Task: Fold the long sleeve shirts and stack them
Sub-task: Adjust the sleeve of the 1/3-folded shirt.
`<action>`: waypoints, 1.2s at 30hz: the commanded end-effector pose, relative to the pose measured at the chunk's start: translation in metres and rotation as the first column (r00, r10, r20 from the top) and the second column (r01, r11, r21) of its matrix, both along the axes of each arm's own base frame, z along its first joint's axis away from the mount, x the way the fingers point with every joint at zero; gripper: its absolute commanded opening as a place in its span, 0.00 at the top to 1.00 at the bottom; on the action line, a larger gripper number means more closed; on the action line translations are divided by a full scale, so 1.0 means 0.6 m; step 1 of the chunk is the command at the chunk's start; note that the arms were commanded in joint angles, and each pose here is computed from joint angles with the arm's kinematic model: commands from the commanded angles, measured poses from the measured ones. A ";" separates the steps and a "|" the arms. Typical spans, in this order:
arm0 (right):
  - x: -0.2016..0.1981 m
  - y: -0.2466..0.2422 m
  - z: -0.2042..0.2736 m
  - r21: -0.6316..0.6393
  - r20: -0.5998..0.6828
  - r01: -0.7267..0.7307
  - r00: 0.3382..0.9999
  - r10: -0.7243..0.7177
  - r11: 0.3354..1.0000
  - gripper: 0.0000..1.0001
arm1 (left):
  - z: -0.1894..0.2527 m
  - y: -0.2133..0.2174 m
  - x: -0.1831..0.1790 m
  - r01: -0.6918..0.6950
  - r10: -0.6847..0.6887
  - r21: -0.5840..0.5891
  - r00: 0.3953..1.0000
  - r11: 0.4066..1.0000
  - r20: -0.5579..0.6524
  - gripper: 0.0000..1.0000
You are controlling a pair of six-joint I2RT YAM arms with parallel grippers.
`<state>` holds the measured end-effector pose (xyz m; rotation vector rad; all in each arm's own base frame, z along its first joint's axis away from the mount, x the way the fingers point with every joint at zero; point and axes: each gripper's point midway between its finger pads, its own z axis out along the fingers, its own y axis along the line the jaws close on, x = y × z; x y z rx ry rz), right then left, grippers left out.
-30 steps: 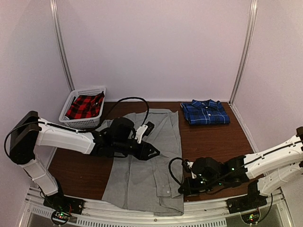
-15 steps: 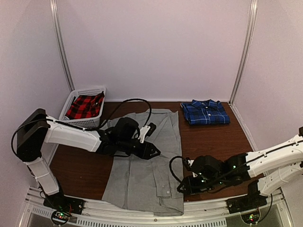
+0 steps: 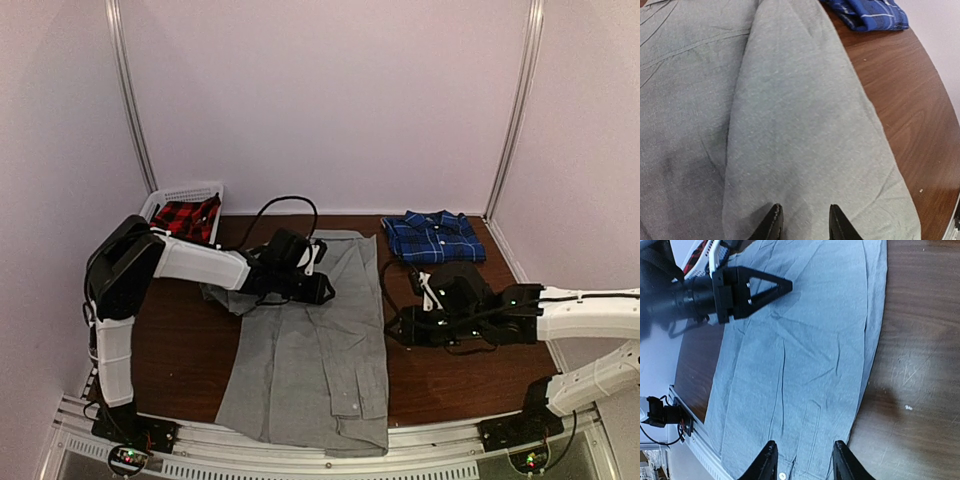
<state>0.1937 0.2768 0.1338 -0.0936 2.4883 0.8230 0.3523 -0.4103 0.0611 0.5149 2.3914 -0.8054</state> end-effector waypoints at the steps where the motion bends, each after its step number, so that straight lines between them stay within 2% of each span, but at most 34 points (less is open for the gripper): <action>1: 0.055 0.007 0.038 0.043 0.102 -0.003 0.995 -0.001 0.999 0.62 | -0.029 0.006 0.030 -0.046 0.048 0.067 0.999 0.997 -0.016 0.68; 6: 0.116 0.026 0.055 0.105 0.142 -0.008 0.990 -0.007 0.994 0.62 | -0.050 0.012 0.053 -0.076 0.079 0.119 0.997 0.990 -0.018 0.69; 13: 0.203 0.056 0.041 0.153 0.165 -0.034 0.986 0.009 0.988 0.64 | -0.021 0.008 0.065 -0.060 0.058 0.138 0.998 0.989 0.022 0.69; 19: 0.299 0.093 0.027 0.185 0.187 -0.047 0.982 0.012 0.982 0.76 | 0.015 0.020 0.064 -0.086 0.080 0.130 0.995 0.988 0.054 0.70; 26: 0.374 0.153 -0.022 0.196 0.151 -0.092 0.986 0.063 0.976 0.88 | 0.011 0.031 0.052 -0.098 0.093 0.119 0.995 0.988 0.040 0.72; 36: 0.449 0.163 -0.093 0.208 0.075 -0.089 0.994 0.075 0.974 0.96 | -0.004 0.038 0.036 -0.098 0.098 0.101 0.995 0.990 0.011 0.79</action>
